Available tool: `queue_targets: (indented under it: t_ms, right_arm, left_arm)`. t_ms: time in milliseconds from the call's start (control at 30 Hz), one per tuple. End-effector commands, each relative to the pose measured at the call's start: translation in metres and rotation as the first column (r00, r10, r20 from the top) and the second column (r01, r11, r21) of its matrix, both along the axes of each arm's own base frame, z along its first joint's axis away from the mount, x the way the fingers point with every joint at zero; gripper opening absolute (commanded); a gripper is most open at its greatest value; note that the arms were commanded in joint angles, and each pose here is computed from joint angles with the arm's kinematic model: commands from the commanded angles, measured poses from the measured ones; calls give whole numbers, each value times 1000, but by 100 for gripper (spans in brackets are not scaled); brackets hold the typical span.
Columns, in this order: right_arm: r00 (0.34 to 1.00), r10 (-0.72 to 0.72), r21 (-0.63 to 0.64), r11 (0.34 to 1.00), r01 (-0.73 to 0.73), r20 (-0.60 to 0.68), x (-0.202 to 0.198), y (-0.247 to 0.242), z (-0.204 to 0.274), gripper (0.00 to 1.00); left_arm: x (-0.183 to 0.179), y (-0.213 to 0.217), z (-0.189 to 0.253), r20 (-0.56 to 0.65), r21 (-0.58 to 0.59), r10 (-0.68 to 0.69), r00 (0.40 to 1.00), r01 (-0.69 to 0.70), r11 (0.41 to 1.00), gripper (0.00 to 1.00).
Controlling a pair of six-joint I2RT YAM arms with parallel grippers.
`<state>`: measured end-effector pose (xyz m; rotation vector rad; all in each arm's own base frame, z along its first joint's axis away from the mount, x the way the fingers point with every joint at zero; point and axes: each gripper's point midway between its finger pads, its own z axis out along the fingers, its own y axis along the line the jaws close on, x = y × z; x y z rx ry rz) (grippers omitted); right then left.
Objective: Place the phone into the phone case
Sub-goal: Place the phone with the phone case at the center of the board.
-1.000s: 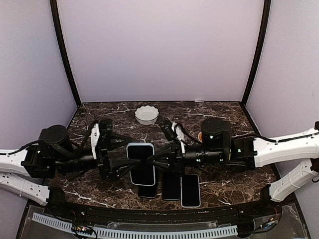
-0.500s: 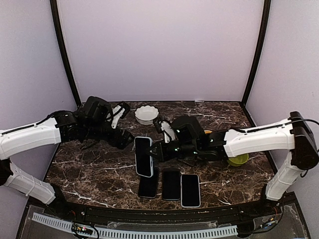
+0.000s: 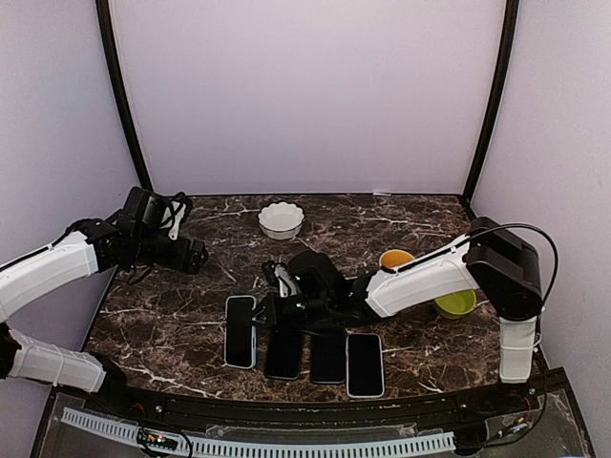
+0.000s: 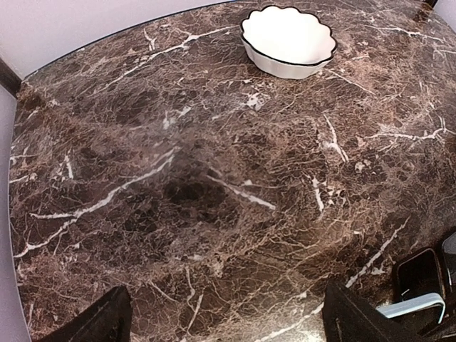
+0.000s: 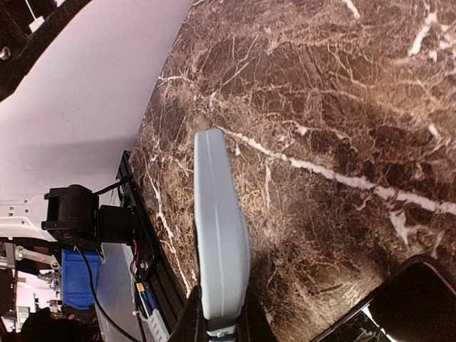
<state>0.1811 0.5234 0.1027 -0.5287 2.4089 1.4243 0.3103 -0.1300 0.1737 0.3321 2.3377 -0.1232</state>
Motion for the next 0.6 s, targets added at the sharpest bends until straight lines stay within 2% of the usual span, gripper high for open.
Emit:
queue_targets:
  t_ms: [0, 200, 400, 500, 567]
  right_arm:
    - [998, 23, 220, 976, -11, -53, -10, 22, 48, 0]
    - [991, 26, 199, 980, 1, -134, -13, 27, 19, 0]
    - [989, 4, 107, 994, 13, -150, -14, 18, -10, 13]
    - [989, -12, 74, 997, 23, -147, -13, 16, -19, 24]
    - [990, -23, 42, 999, 29, -137, -11, 13, -24, 28]
  left_arm:
    - [2, 3, 5, 28, -17, 12, 1000, -12, 1000, 95]
    - [1, 3, 6, 39, -19, 8, 999, -7, 1000, 95]
    - [1, 0, 6, 36, -29, -10, 999, 11, 1000, 94]
    - [1, -1, 6, 35, -31, -14, 999, 15, 999, 94]
    - [1, -1, 5, 33, -29, -14, 999, 15, 999, 94]
